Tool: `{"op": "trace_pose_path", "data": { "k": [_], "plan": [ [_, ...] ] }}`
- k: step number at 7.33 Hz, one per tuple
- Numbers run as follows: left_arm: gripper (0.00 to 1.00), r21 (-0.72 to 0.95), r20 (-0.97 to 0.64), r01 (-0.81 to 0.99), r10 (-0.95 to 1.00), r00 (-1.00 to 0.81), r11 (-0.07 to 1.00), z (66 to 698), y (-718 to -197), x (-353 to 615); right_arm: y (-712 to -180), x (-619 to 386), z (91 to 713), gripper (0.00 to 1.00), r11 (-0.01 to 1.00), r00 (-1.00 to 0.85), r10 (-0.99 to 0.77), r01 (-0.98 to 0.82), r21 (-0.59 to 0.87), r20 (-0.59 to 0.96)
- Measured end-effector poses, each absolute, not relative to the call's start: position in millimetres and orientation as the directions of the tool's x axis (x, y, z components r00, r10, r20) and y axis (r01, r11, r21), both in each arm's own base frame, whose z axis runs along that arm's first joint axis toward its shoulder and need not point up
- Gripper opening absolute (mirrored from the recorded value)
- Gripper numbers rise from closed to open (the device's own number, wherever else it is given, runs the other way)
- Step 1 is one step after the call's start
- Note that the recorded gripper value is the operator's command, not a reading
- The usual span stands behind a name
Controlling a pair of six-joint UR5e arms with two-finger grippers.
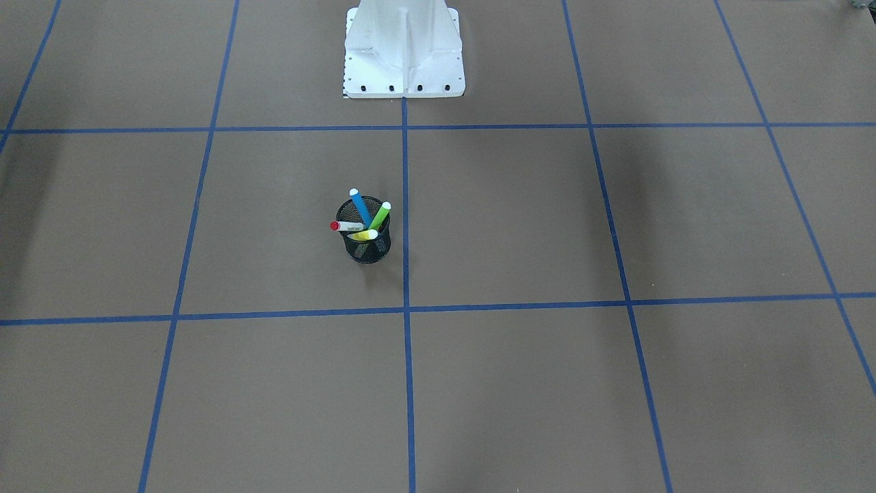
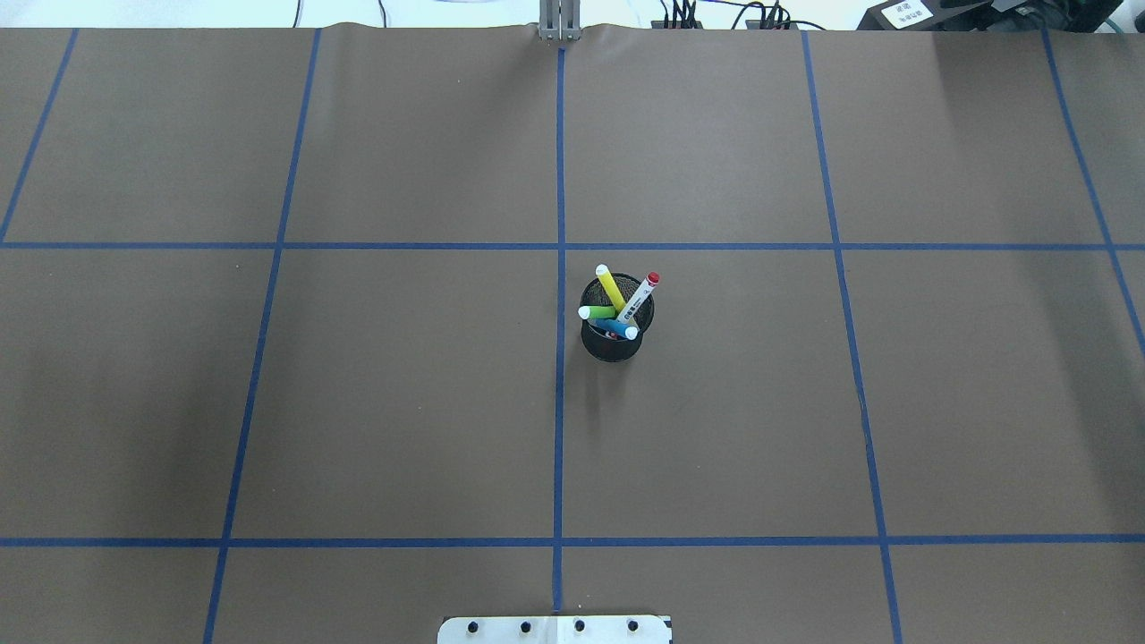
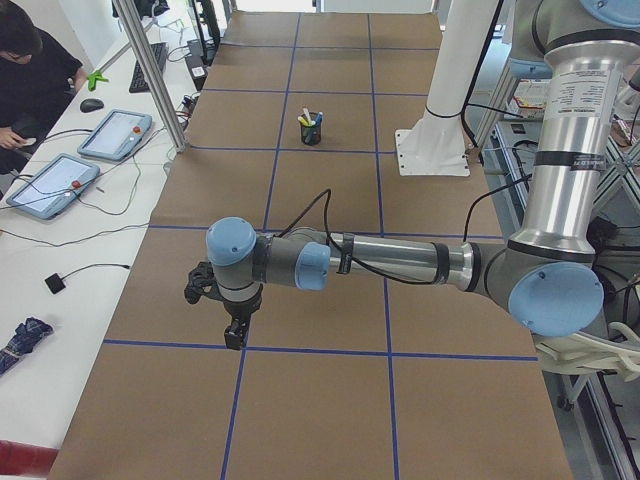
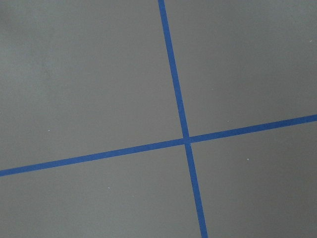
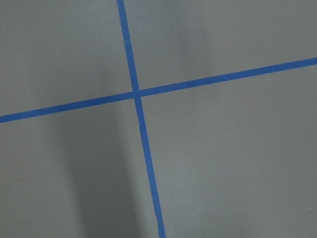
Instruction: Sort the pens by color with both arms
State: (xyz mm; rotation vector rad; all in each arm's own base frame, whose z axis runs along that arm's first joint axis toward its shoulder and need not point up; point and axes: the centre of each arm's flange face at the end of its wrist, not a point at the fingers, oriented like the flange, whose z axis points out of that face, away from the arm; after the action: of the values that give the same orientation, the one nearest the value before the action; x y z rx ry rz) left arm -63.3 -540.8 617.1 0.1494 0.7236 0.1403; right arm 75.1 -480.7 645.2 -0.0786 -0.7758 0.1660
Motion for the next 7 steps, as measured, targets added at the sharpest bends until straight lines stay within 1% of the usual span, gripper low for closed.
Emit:
{"op": "trace_pose_path", "data": {
  "k": [7],
  "plan": [
    [1.0,0.185,-0.647,-0.075,0.179,0.741,0.98,616.8,-541.0,-63.3,-480.3,74.8,636.0,0.99,0.986,0.699,0.166,-0.119,-0.115,0.695]
  ]
}}
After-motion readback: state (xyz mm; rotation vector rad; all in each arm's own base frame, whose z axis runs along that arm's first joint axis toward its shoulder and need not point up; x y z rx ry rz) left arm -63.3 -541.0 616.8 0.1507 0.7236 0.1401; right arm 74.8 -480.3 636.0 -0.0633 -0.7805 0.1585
